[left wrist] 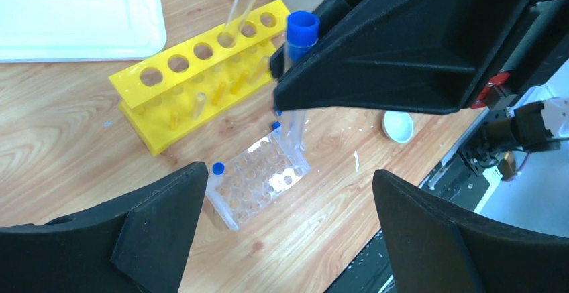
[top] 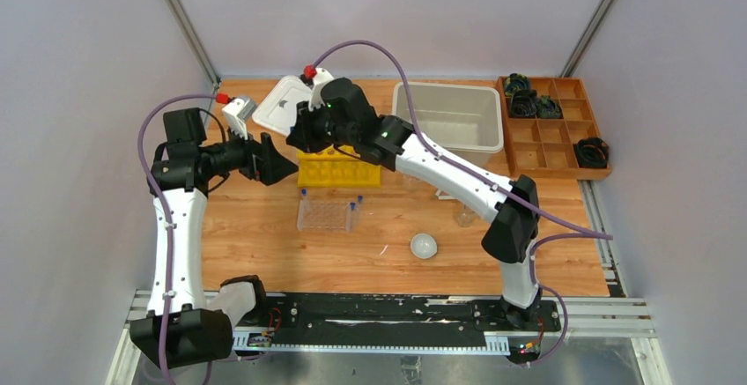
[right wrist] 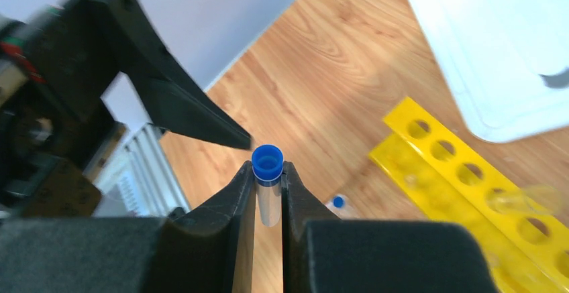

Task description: Organize the chemistry lab equipment

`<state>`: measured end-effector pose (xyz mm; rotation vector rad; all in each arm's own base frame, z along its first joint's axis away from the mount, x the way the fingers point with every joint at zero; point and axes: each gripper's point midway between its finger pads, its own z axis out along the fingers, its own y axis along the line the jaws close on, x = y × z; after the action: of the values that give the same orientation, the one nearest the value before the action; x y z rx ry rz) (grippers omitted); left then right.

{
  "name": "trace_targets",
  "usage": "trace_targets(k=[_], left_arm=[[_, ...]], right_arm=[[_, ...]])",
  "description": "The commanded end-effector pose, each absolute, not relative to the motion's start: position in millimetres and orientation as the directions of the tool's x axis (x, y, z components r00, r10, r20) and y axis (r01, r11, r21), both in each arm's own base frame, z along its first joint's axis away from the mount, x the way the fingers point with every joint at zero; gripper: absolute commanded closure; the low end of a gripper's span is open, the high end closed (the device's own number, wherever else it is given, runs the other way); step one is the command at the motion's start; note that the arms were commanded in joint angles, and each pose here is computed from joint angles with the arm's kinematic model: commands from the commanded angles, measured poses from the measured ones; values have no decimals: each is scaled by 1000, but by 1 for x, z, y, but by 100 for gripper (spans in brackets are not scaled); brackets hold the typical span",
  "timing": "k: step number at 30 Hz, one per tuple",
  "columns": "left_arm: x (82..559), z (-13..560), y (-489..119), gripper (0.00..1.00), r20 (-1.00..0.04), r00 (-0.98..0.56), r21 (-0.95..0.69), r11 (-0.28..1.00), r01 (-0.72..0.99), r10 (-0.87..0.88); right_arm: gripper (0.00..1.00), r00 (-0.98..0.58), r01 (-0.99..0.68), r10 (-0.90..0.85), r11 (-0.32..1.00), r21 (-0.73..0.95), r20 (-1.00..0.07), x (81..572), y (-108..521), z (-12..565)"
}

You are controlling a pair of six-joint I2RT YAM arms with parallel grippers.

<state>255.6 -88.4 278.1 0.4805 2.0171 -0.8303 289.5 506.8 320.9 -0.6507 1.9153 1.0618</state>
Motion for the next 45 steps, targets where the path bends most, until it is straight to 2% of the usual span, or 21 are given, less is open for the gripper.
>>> trace_targets(k=[1,6,10,18,21,28,34,45], left_arm=[[260,289,-80,0,-860,-510,-317,756,573,26],[268,287,-68,0,-851,-524,-291,805,516,28],[276,282,-55,0,-838,-544,-262,849,458,35],[295,289,-18,0,-817,-572,-265,925,271,-66],[297,290,-4,0,-821,-567,-228,948,222,-64],[292,281,-4,0,-820,-572,-207,950,234,-38],[290,278,-10,0,-818,-574,-221,938,269,-28],[291,276,-13,0,-818,-575,-227,928,295,-18]], right_arm=[[100,-416,-738,-54,603,303,-908,304,471,329],[100,-371,-711,-81,665,227,-925,304,441,297],[100,-330,-725,-74,658,203,-941,293,430,277],[100,-72,-865,-71,501,27,-995,241,462,248],[100,-38,-883,-53,468,8,-998,233,475,237],[100,-16,-931,-63,364,-8,-998,213,512,203],[100,23,-930,-100,364,-59,-995,214,523,173],[100,37,-930,-112,359,-75,-993,220,536,151]])
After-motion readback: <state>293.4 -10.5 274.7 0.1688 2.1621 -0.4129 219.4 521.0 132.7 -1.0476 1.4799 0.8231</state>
